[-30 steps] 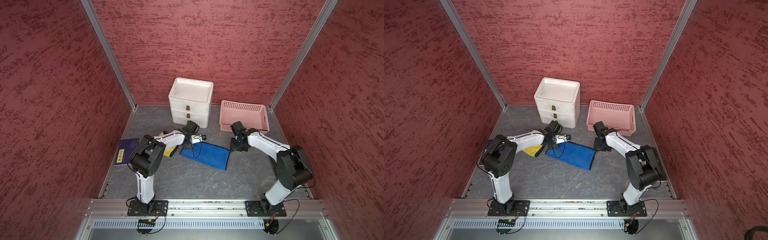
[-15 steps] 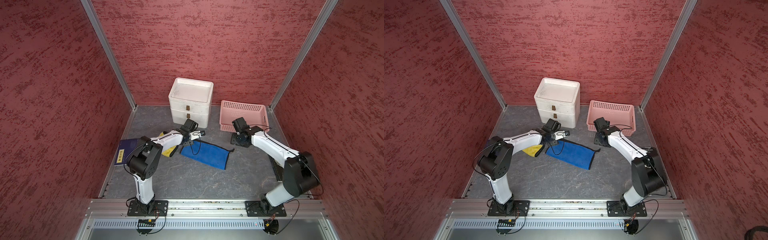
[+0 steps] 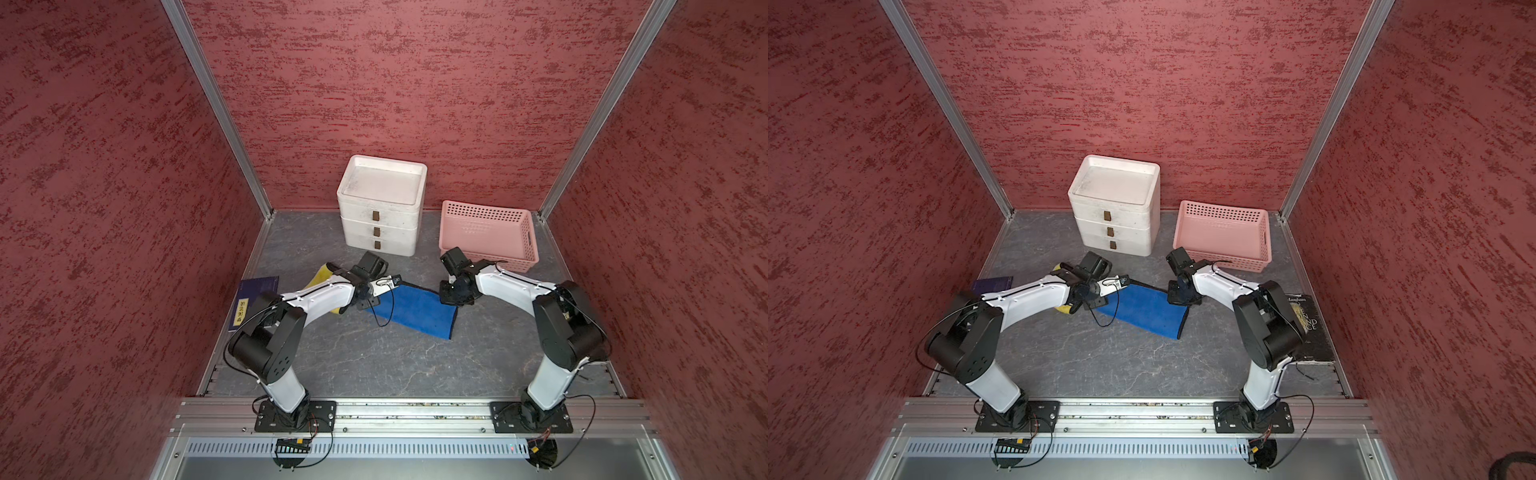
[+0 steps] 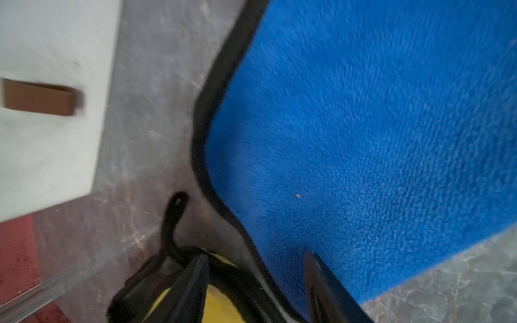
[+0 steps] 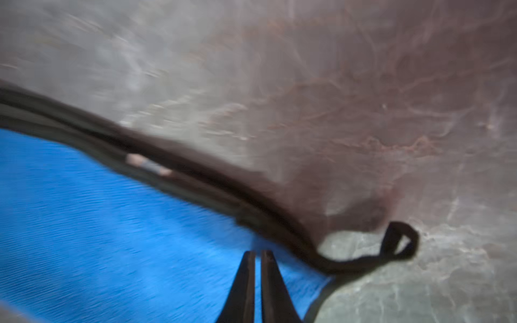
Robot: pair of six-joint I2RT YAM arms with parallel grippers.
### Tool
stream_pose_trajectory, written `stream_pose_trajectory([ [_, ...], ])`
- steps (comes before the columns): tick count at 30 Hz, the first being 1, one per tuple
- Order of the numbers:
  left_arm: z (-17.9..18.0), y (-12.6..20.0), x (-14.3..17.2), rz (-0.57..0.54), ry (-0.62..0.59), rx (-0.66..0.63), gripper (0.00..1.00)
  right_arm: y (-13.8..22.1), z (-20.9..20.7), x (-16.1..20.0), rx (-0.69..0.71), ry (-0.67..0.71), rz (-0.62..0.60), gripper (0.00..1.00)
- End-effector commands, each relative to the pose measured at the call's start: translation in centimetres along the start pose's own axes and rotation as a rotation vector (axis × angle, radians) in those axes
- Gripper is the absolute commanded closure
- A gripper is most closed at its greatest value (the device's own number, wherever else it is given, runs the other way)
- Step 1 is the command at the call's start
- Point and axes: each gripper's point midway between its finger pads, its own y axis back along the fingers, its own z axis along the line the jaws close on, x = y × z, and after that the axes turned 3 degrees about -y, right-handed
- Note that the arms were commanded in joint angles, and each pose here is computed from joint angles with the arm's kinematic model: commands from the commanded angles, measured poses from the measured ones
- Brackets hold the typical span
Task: Fold the square dishcloth
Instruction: Adjust the cleaning item at the center of the board.
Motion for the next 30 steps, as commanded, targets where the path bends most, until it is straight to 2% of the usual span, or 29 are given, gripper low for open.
stream_pose_trajectory([
  [1,0.6,-0.8,-0.3,0.002,0.002,-0.055,0.42,-0.9,-1.2,0.4,0.024,-0.003,0.001,0.94],
  [6,1.1,-2.6,-1.5,0.034,-0.103,-0.155,0.42,-1.6,-3.4,3.0,0.072,-0.018,0.047,0.97],
  [10,2.3,-3.5,-3.5,0.027,-0.137,-0.194,0.4,-1.3,-4.1,7.6,0.059,-0.014,0.088,0.99],
  [16,5.2,-4.6,-7.2,-0.022,-0.168,-0.258,0.37,0.3,-2.3,16.7,-0.004,0.026,0.137,1.0],
  [20,6.7,-4.4,-9.2,-0.089,-0.207,-0.318,0.34,2.3,-0.4,20.5,-0.078,0.048,0.151,1.0],
  [22,7.0,-3.5,-9.9,-0.126,-0.202,-0.316,0.33,3.9,0.6,20.9,-0.132,0.055,0.156,0.99],
  [24,6.7,-1.7,-9.9,-0.161,-0.191,-0.281,0.31,6.5,1.7,19.5,-0.185,0.074,0.113,0.95],
  [28,4.3,3.2,-8.2,-0.248,-0.165,-0.162,0.29,10.6,4.8,14.5,-0.312,0.118,0.045,0.94],
  [30,2.2,5.9,-6.9,-0.279,-0.135,-0.089,0.28,10.6,6.4,11.9,-0.35,0.133,0.048,0.94],
])
